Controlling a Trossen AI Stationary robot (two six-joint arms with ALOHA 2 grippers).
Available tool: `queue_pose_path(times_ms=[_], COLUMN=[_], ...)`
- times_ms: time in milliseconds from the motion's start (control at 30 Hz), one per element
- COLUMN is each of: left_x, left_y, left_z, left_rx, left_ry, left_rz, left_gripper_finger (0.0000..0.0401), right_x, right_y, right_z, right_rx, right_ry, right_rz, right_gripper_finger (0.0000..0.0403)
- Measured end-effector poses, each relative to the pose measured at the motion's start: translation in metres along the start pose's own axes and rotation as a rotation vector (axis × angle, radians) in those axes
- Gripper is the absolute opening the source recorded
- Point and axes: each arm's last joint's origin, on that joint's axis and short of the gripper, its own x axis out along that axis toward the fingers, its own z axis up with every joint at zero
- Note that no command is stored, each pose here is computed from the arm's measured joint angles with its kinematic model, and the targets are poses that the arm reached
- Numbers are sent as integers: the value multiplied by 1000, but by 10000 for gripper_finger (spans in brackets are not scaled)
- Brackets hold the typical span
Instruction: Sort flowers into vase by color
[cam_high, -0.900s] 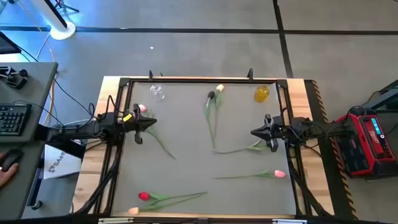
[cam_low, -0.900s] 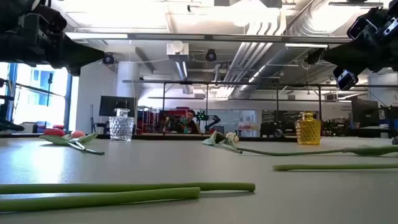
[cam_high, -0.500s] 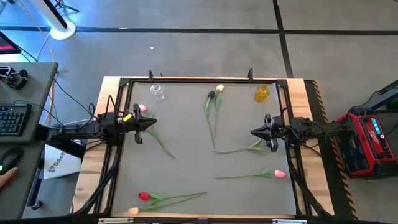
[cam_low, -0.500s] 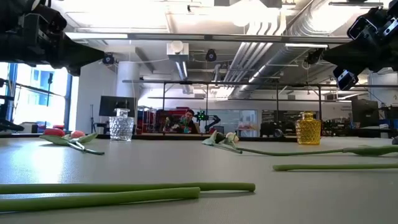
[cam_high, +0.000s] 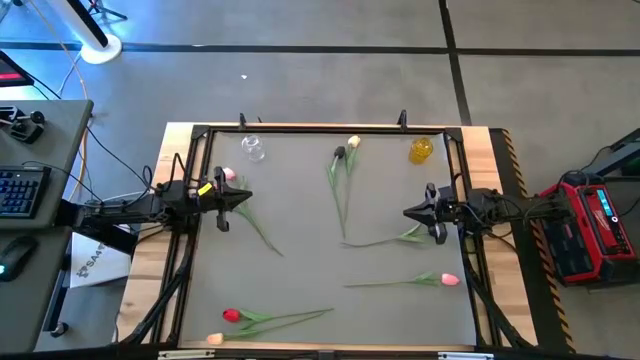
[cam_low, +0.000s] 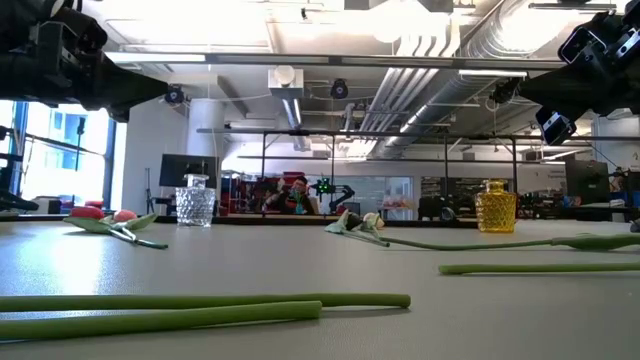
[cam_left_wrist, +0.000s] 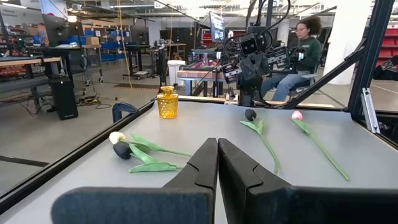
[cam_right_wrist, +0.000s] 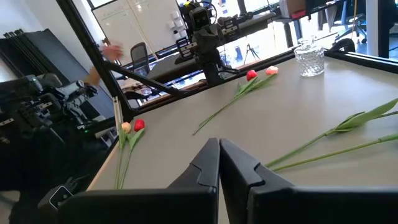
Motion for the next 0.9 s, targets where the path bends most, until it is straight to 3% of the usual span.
queue_pose_path(times_ms=[533,800,900], left_x=[0,0,0], left_y=[0,0,0], left_z=[0,0,0], left_rx=[0,0,0], left_ry=[0,0,0], left_rz=[-1,0,0], left_gripper_finger=[0,0,0], right_x=[0,0,0], right_y=[0,0,1], right_z=[0,4,8], right_rx=[-4,-355,-300], right_ry=[0,-45,-89], right_rz=[0,-49,-49], right_gripper_finger=[0,0,0])
